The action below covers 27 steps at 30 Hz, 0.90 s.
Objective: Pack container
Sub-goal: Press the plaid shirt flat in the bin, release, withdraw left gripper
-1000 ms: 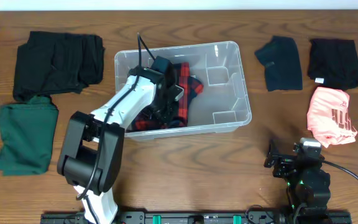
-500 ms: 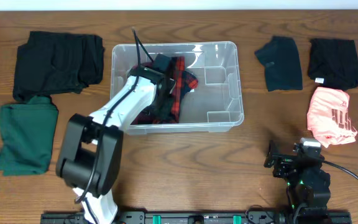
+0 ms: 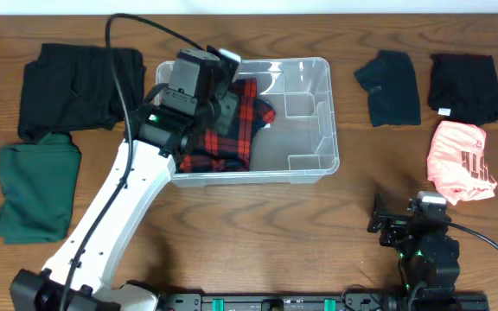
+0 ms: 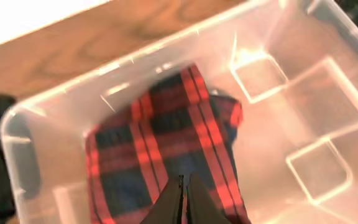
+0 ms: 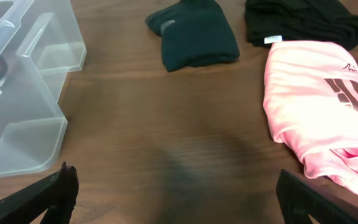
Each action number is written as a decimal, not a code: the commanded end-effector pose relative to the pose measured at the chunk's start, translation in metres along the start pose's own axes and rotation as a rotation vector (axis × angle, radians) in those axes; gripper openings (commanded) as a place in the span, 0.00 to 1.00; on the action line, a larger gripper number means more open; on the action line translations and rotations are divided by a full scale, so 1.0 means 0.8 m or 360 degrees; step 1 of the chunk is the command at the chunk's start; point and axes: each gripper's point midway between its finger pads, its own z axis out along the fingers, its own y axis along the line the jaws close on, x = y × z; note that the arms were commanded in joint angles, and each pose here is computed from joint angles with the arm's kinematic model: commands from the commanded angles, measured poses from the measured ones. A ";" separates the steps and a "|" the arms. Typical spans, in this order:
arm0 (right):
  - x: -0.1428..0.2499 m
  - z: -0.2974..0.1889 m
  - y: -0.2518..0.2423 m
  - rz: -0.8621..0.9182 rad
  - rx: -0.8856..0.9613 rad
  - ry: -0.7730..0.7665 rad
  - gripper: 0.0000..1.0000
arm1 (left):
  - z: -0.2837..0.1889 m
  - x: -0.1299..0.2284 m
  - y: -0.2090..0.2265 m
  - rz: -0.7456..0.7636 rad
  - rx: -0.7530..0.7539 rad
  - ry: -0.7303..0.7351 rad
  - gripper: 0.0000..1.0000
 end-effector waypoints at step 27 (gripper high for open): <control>0.002 0.000 0.001 0.0016 -0.0005 0.0005 0.99 | 0.128 0.052 0.034 -0.0034 -0.0076 0.0283 0.06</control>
